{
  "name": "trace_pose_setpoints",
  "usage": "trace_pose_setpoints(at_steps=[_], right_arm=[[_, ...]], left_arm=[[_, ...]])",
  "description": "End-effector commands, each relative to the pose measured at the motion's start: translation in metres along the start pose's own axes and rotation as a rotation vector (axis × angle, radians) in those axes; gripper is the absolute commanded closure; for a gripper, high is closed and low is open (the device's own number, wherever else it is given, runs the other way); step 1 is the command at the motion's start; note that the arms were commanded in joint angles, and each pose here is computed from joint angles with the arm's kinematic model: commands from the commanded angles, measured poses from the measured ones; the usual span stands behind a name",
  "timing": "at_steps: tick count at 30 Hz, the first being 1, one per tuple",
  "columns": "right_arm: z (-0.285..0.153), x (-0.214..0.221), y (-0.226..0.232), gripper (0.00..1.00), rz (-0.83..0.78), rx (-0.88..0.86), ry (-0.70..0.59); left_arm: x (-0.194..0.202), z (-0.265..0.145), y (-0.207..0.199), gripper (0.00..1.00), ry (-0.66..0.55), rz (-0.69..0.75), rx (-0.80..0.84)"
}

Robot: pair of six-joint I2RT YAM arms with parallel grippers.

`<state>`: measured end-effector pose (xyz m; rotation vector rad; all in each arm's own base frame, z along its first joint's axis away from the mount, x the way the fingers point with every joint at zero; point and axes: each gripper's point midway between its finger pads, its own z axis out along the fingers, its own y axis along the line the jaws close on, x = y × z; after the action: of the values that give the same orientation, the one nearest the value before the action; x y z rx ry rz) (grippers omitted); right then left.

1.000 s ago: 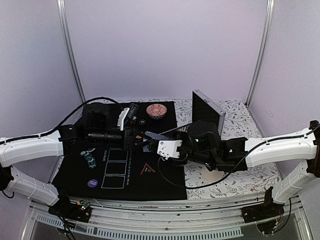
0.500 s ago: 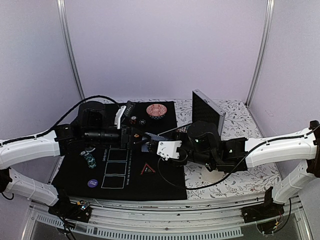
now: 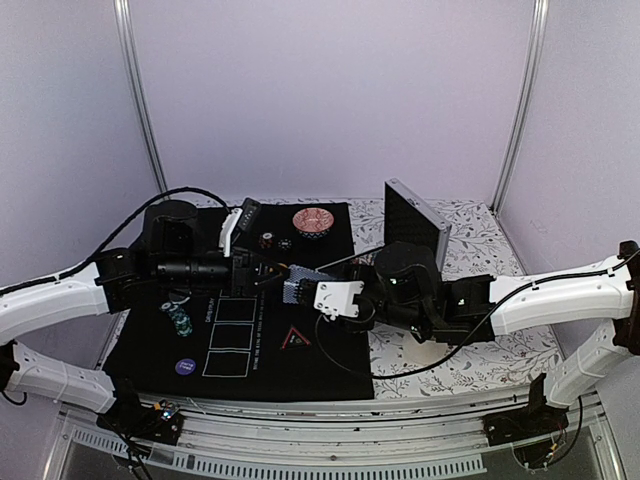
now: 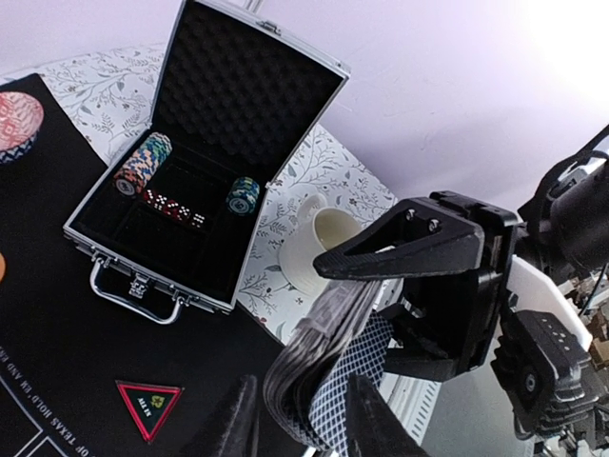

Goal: Distribute texas hold em gaming equipment
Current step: Pick up the poker card from the face-down deck piles.

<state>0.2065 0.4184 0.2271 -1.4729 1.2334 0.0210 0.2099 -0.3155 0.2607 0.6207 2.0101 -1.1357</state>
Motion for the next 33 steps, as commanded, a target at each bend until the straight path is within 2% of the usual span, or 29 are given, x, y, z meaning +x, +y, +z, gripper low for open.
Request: trace_pose_setpoints(at_steps=[1, 7, 12, 14, 16, 33], right_arm=[[0.002, -0.008, -0.011, 0.49, 0.032, 0.022, -0.017], [0.003, -0.008, -0.012, 0.50, 0.032, 0.023, -0.016], [0.003, -0.007, -0.011, 0.50, 0.031, 0.020, -0.015], [0.003, -0.007, -0.011, 0.50, 0.031, 0.020, -0.014], [0.002, -0.007, -0.011, 0.50, 0.033, 0.022, -0.014], [-0.002, 0.008, -0.015, 0.51, 0.059, 0.031, 0.015]], left_arm=[[0.003, -0.001, -0.003, 0.72, 0.018, 0.008, 0.028], [0.007, 0.006, -0.005, 0.74, 0.041, 0.006, 0.050], [0.006, 0.009, -0.008, 0.82, 0.045, 0.007, 0.074], [0.006, 0.010, -0.009, 0.89, 0.049, 0.010, 0.080], [0.006, 0.010, -0.009, 1.00, 0.051, 0.008, 0.079], [-0.005, -0.008, -0.008, 1.00, -0.007, 0.018, 0.059]])
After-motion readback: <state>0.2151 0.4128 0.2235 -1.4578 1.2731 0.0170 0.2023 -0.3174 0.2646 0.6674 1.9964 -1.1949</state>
